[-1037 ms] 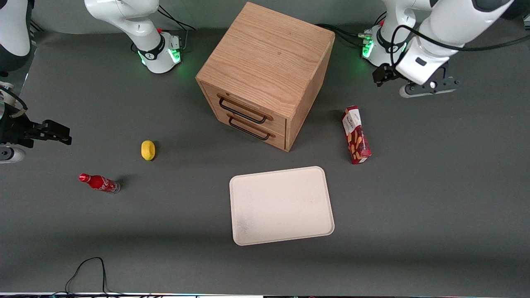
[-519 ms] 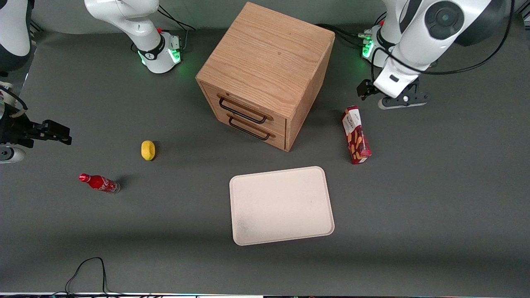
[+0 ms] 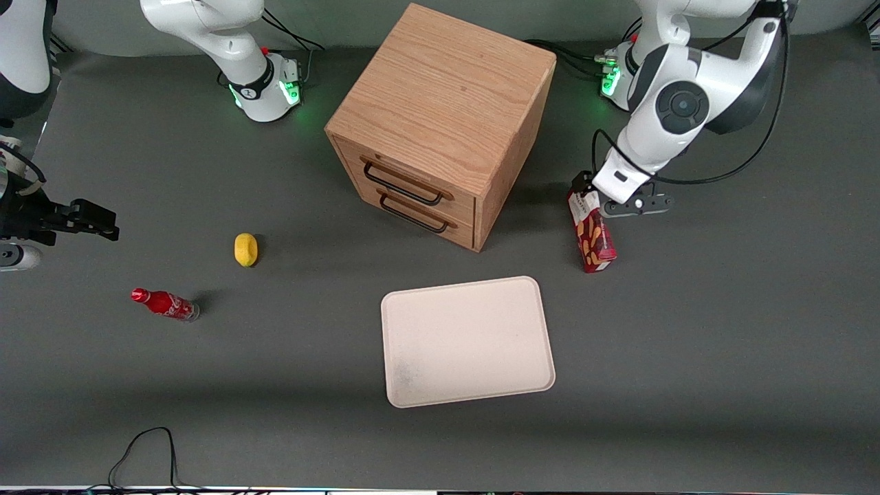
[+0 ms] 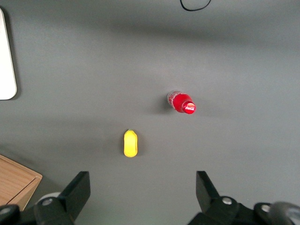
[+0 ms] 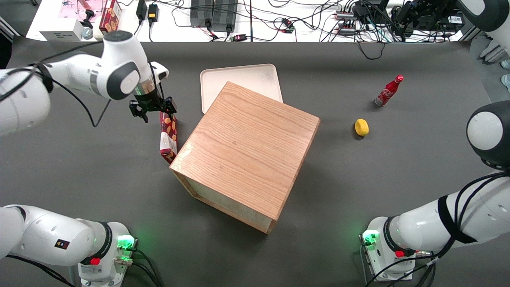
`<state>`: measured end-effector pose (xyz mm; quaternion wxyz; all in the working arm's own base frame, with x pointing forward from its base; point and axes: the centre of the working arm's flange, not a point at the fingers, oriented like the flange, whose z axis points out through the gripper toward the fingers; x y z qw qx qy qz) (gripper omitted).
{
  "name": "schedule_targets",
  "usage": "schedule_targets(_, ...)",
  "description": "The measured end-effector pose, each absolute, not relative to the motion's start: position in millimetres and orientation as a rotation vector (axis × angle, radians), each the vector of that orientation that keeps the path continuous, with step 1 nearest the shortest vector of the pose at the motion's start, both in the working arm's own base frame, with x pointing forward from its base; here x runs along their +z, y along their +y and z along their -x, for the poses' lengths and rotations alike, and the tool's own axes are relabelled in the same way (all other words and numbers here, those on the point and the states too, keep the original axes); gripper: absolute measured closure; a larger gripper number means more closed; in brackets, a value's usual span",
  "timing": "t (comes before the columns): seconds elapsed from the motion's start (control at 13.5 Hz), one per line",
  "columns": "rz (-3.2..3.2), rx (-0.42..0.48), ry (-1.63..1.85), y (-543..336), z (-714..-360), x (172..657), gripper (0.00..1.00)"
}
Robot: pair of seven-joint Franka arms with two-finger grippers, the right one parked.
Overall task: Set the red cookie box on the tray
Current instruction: 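Lower the left gripper and close it on the cookie box's end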
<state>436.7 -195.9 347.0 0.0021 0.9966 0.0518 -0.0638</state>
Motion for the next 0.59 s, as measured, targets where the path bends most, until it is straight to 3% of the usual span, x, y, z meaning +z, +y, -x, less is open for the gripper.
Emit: schedule_targets(0.59, -3.104, -0.113, 0.118, -197, -439, 255, 0.02)
